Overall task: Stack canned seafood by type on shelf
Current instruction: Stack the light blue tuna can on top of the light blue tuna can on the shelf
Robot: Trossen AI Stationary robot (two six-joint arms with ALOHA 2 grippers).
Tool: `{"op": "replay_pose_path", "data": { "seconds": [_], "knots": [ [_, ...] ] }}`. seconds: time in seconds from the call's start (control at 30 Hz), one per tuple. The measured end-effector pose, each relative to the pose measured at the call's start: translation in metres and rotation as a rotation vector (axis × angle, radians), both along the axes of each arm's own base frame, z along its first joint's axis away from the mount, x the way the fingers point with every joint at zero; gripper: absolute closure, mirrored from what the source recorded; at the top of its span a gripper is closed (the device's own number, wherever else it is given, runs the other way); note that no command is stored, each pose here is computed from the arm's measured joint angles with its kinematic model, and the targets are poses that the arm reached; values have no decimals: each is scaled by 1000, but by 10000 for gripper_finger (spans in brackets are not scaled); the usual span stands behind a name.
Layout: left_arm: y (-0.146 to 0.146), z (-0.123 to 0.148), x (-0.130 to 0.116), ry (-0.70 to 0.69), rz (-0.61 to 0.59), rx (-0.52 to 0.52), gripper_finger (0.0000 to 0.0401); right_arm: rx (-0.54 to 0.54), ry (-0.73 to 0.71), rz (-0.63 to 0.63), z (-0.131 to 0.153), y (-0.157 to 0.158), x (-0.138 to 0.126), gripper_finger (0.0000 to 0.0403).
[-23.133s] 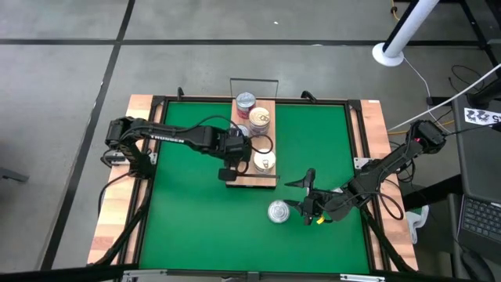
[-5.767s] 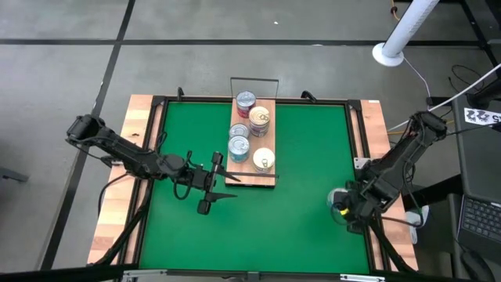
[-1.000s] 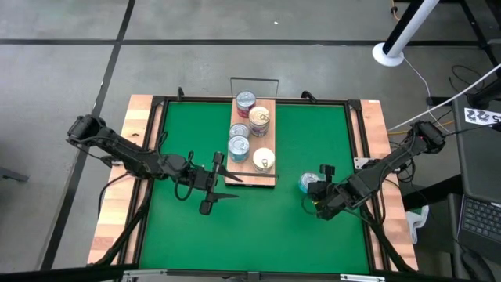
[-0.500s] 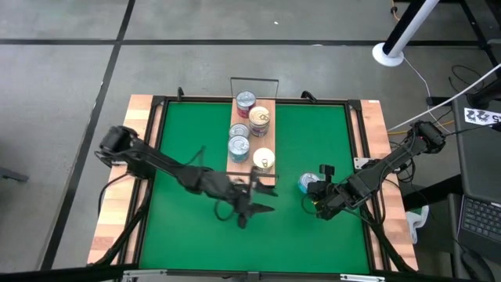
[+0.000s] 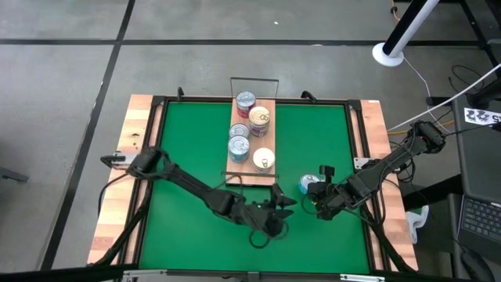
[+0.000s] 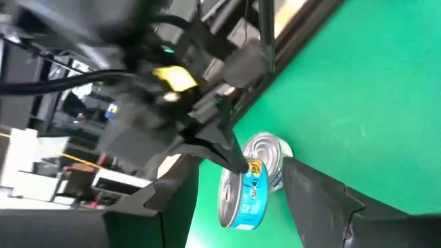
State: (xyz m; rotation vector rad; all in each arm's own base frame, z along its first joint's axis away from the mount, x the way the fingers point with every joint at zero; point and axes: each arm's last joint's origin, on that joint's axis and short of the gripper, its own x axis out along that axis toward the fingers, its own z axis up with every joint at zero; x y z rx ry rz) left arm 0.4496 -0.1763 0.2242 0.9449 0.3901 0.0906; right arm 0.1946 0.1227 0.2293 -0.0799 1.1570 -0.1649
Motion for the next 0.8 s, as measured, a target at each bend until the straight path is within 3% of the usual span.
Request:
{"op": "replay_pose_path", "data": {
  "seconds": [0.2,0.5,0.8],
  "knots": [
    [-7,-31,17,48,39,100,196,18,-26,-1,1,2,2,403],
    [1,-64,32,107,80,168,196,44,-63,-2,2,4,6,403],
    [15,-62,39,57,120,139,196,71,-101,-2,3,6,9,403]
  ]
}}
